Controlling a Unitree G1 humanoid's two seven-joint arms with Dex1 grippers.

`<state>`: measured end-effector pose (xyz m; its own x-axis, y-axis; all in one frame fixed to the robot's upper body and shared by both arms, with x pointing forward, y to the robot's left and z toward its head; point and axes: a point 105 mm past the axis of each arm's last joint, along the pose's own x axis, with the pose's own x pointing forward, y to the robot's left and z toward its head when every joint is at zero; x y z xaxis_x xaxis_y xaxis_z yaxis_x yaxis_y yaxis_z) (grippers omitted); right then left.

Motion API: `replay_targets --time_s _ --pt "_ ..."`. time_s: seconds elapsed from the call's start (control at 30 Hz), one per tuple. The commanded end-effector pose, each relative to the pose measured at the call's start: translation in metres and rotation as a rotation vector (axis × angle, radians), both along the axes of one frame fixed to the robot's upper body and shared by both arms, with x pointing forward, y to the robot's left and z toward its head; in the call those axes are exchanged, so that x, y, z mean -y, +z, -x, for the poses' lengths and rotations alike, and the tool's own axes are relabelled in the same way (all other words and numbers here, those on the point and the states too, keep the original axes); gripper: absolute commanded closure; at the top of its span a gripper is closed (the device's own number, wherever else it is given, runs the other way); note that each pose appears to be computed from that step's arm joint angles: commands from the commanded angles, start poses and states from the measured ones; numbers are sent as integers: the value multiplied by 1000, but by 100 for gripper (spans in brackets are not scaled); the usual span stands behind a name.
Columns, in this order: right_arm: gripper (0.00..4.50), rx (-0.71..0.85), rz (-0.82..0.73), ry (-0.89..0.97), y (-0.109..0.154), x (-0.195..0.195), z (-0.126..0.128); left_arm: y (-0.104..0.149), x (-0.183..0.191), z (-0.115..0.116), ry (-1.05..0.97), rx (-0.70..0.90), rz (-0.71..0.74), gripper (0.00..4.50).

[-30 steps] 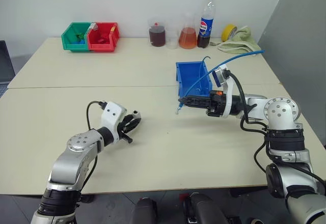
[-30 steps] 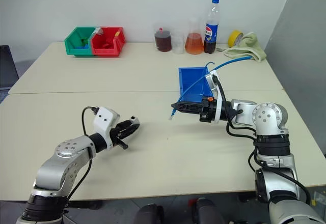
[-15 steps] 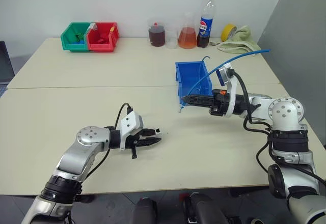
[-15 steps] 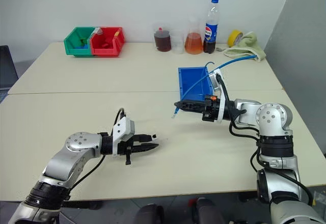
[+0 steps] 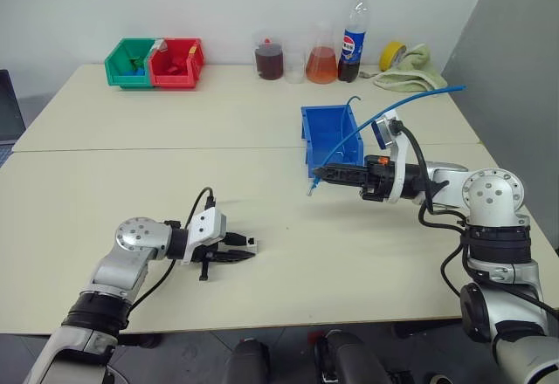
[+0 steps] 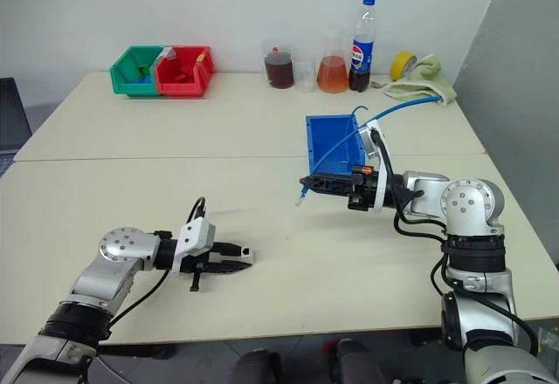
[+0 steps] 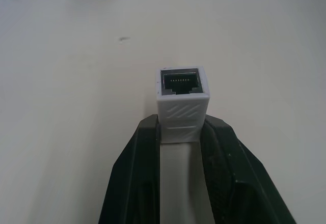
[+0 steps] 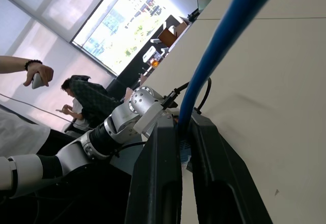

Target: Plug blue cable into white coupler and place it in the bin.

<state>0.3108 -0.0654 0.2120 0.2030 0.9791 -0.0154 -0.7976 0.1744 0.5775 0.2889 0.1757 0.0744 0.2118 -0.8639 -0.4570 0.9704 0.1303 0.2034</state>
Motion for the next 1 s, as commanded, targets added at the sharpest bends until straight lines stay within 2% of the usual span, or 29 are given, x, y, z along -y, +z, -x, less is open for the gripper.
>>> replay_targets --time_s 0.03,0.3,0.37,0.43,0.7,0.87,0.9,1.0 --pt "448 46 -22 12 12 1 4 1 -1 -4 2 47 1 371" --pt "448 39 -18 17 11 1 6 -6 -3 -3 -11 55 -6 371" --pt "448 39 -17 18 11 1 6 -10 -5 -1 -7 34 -7 301" --pt "448 38 -16 18 10 1 6 -12 -6 1 -10 18 -8 281" --pt "448 36 -14 19 10 1 6 -11 -4 4 -20 -4 -1 118" --pt "448 36 -13 19 10 1 6 -2 -4 6 53 -29 47 19" --pt "448 36 -13 19 10 1 6 0 -3 7 68 -32 54 5" --pt "448 35 -16 17 9 0 6 1 -2 18 156 -29 67 5"
